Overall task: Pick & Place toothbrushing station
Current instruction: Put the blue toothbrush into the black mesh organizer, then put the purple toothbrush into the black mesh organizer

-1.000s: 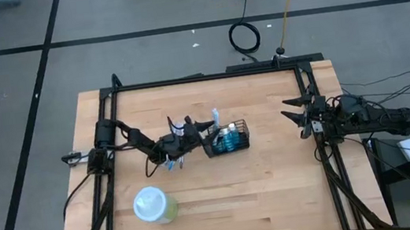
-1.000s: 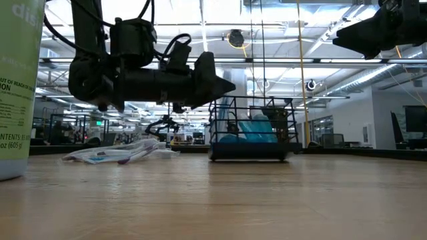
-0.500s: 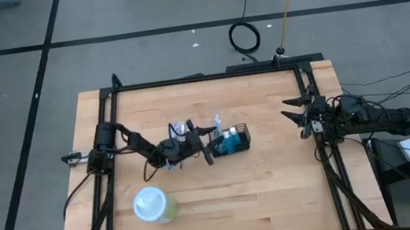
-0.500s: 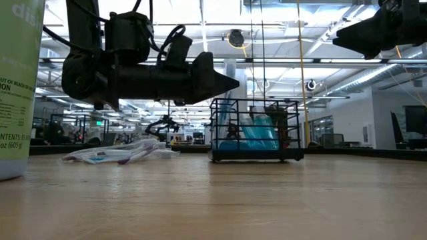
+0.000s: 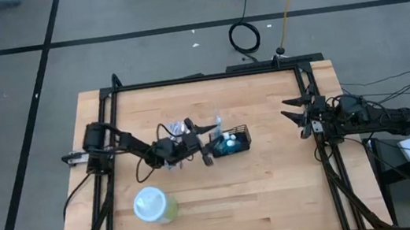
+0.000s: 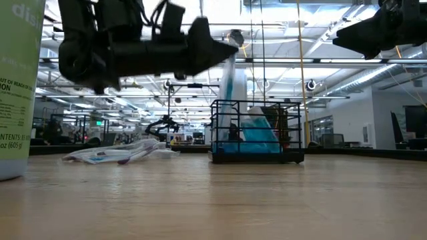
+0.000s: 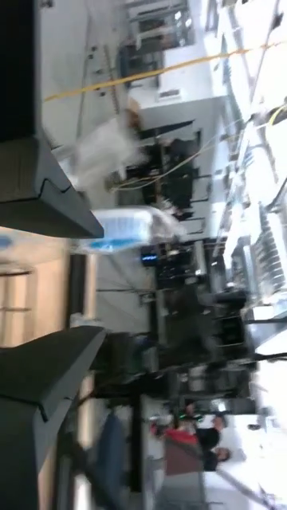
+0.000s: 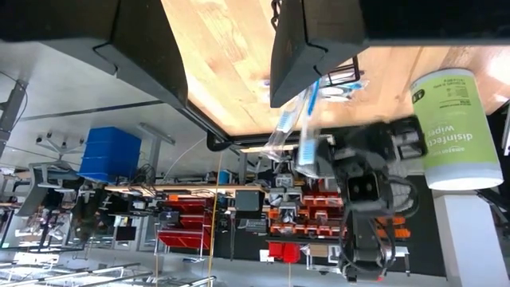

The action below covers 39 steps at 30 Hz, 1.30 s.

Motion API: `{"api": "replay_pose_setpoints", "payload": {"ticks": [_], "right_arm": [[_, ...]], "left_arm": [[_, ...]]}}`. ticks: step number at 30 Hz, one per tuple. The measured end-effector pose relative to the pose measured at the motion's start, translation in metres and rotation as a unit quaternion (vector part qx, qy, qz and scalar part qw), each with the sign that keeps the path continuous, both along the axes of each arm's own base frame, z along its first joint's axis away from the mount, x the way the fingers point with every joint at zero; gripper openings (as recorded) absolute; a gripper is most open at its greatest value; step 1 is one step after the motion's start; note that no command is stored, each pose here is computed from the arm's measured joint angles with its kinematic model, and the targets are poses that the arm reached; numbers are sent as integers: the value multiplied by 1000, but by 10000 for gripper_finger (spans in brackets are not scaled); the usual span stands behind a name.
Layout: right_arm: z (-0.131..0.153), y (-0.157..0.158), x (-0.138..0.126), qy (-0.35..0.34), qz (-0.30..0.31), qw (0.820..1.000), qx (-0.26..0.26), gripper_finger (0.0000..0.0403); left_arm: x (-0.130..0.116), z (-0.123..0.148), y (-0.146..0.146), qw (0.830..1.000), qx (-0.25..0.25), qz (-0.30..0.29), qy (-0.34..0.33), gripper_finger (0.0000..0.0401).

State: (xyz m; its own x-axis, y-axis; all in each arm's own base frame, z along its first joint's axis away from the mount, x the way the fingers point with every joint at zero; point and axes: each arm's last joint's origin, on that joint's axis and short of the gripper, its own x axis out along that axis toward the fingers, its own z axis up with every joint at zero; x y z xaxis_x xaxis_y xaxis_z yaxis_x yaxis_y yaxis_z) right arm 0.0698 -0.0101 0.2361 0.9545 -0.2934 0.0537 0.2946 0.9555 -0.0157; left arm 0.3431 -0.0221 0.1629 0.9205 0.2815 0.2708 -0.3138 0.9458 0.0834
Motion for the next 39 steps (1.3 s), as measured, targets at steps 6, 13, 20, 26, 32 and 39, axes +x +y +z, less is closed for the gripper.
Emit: {"api": "replay_pose_setpoints", "payload": {"ticks": [6,13,20,26,32,39], "right_arm": [[0,0,0,0,0,1000,0,171],[0,0,0,0,0,1000,0,171],[0,0,0,0,0,1000,0,171],[0,0,0,0,0,1000,0,171],[0,0,0,0,0,1000,0,171],[0,0,0,0,0,1000,0,171]], "left_arm": [[-6,28,-1,998,35,15,43,198],[-7,24,5,993,-9,23,112,198],[-6,16,6,990,-14,23,135,198],[-6,15,7,989,-16,34,143,198],[-13,28,-2,984,33,89,154,198],[-32,46,-15,951,68,207,218,198]]}}
